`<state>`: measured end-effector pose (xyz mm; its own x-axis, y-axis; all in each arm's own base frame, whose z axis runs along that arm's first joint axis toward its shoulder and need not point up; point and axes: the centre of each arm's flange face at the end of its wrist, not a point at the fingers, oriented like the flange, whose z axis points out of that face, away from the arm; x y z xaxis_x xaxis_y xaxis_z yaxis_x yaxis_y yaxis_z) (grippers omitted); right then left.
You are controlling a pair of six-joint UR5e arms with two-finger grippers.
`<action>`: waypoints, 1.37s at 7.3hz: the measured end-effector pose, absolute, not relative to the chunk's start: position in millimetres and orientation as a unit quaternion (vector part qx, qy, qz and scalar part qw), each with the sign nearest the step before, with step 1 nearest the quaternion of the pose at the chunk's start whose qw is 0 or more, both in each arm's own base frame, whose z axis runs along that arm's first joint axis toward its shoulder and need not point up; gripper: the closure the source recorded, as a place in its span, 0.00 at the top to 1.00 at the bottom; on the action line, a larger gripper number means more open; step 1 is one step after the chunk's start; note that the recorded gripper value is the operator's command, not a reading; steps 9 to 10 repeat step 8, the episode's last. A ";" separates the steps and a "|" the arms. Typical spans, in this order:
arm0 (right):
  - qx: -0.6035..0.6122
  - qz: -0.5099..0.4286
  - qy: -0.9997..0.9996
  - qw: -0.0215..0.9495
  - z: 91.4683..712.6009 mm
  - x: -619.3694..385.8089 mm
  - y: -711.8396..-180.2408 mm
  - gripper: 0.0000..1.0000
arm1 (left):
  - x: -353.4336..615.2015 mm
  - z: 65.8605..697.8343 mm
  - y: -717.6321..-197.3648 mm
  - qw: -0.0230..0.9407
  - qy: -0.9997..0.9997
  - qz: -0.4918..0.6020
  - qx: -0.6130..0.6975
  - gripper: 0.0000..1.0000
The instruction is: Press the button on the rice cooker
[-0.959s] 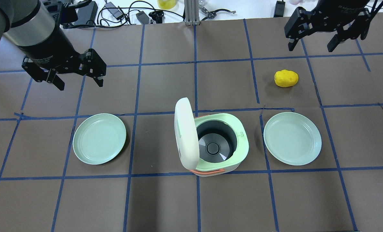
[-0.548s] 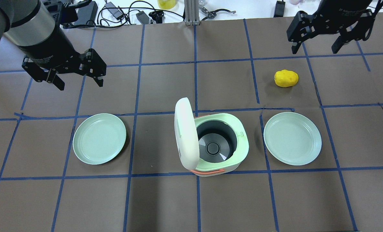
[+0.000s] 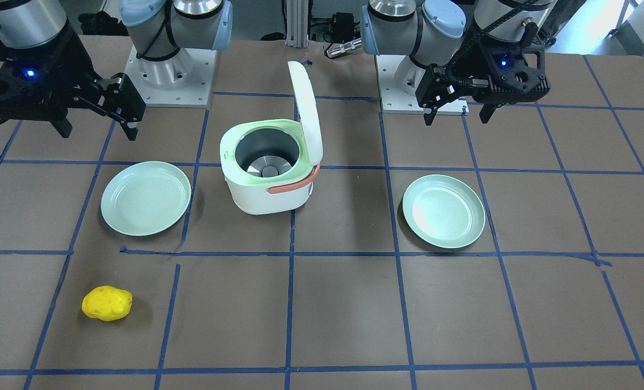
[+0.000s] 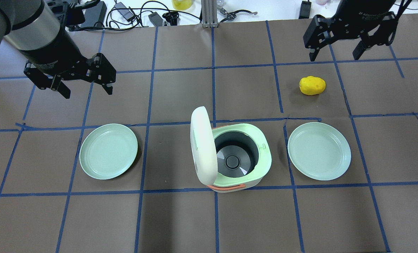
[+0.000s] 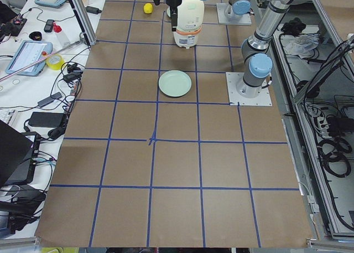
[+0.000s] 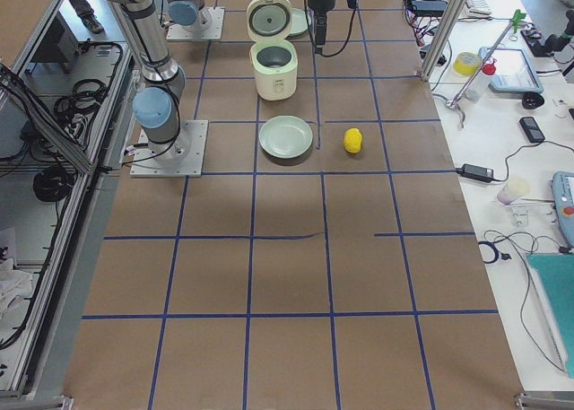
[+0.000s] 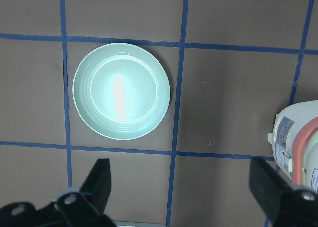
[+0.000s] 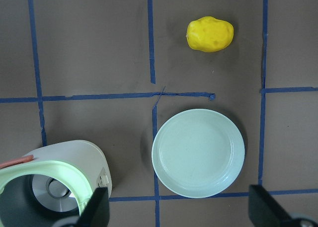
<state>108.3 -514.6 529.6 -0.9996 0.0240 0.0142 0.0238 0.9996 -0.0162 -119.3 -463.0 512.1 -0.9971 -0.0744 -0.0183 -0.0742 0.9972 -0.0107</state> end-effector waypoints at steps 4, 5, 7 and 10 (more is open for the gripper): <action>-0.006 0.006 -1.000 0.012 528.1 107.0 -514.7 1.00 | -119.3 512.1 -463.0 0.009 0.999 -0.005 -0.037 1.00; -0.004 0.006 -1.000 0.012 527.9 106.7 -514.7 1.00 | -119.3 512.1 -463.0 0.009 0.999 -0.005 -0.037 1.00; -0.004 0.006 -1.000 0.010 527.6 107.2 -514.9 1.00 | -119.3 512.0 -463.0 0.009 0.999 -0.005 -0.037 1.00; -0.003 0.006 -1.000 0.009 527.3 107.4 -515.1 1.00 | -119.3 512.0 -463.0 0.009 0.999 -0.005 -0.037 1.00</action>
